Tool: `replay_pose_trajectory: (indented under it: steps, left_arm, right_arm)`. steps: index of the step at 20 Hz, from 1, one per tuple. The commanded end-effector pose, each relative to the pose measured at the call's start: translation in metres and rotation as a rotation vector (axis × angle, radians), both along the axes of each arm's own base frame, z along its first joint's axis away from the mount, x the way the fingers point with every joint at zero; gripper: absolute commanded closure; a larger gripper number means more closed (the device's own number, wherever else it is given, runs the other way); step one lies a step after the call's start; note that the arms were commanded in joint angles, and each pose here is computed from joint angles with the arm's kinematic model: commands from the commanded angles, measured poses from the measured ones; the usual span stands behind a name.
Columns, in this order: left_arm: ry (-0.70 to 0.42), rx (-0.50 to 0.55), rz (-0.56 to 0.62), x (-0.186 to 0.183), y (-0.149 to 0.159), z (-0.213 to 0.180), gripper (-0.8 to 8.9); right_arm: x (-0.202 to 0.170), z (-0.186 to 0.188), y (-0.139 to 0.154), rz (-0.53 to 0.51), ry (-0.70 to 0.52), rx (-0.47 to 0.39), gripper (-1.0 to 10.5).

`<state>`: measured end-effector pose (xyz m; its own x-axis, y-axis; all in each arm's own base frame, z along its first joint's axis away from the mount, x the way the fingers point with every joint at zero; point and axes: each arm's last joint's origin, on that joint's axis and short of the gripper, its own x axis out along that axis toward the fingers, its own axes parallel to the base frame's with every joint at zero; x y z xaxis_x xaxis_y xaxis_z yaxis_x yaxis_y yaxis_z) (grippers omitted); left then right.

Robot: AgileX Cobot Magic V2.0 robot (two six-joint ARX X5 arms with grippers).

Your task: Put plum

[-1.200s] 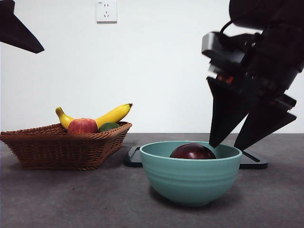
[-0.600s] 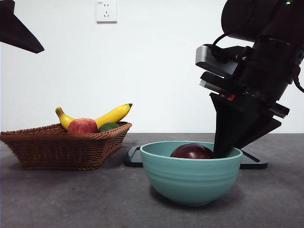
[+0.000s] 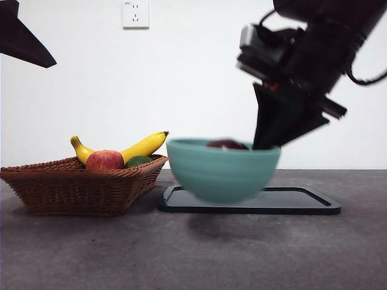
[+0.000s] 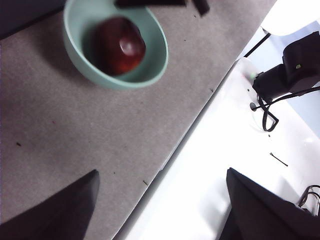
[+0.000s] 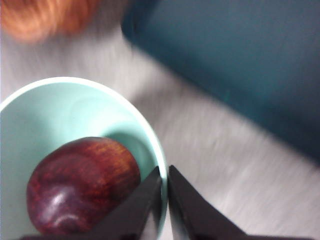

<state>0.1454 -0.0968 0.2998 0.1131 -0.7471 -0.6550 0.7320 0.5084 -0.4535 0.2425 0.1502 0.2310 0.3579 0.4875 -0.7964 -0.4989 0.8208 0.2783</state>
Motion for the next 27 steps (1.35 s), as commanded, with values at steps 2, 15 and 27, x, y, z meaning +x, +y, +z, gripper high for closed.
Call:
replay_pose_trajectory:
  steps: [2, 15, 27]
  left_arm:
    - [-0.02, -0.007, -0.014, 0.001, -0.002, 0.002, 4.09]
    - [-0.018, -0.007, -0.014, 0.001, -0.002, 0.002, 4.09]
    - [-0.019, -0.007, -0.014, 0.001, -0.002, 0.002, 4.09]
  right_arm:
    - [0.02, 0.018, -0.007, -0.07, -0.046, 0.021, 9.3]
    - [0.132, -0.017, -0.019, -0.201, -0.005, -0.048, 9.3]
    - [0.132, -0.021, -0.023, -0.21, 0.037, -0.055, 7.6]
